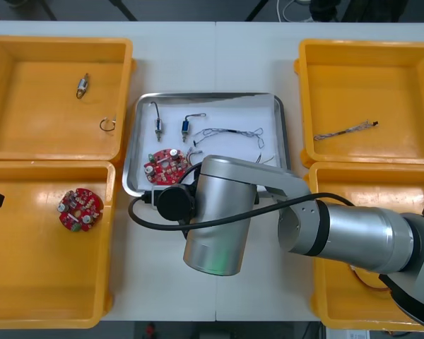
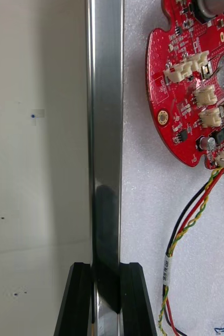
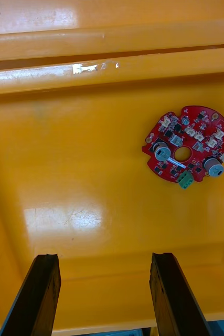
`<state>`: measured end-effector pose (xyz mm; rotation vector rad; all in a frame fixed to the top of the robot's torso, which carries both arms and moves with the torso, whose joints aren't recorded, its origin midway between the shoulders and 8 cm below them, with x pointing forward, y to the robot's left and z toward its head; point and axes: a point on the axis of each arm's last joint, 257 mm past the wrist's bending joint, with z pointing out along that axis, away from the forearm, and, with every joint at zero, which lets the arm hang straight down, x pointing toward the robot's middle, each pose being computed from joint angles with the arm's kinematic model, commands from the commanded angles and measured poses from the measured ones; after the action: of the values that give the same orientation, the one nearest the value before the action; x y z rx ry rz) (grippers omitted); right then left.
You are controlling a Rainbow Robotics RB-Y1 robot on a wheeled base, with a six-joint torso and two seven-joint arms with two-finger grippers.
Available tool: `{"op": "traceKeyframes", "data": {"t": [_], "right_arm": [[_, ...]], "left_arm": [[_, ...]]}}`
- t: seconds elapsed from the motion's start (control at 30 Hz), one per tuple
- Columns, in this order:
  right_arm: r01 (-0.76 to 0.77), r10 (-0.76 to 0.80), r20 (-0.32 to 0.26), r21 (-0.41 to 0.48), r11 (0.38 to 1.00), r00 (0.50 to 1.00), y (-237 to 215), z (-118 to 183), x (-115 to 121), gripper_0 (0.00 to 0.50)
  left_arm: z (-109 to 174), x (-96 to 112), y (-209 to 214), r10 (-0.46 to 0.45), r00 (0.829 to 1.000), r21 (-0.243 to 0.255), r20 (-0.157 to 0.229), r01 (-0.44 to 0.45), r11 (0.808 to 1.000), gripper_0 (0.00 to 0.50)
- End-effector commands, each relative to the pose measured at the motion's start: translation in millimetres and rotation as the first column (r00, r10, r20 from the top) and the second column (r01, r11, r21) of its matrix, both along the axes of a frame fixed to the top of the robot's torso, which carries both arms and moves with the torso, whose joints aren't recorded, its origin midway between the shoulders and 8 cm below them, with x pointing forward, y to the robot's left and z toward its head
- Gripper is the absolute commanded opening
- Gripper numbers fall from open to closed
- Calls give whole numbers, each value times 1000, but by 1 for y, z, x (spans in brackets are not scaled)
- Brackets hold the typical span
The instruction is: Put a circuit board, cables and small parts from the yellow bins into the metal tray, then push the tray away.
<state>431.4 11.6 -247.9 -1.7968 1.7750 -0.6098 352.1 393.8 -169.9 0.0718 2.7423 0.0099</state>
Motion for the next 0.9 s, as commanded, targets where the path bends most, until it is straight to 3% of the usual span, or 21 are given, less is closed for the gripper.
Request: {"op": "traceKeyframes", "data": {"t": [0.03,0.9], "right_arm": [[-32,38,93,-63,997,995,0,31,24,0],[41,-7,259,-126,991,966,8,88,114,0]], "left_arm": [[12,1,6,-37,999,38,34,36,999,500],[12,1,6,-37,999,38,34,36,999,500]]}}
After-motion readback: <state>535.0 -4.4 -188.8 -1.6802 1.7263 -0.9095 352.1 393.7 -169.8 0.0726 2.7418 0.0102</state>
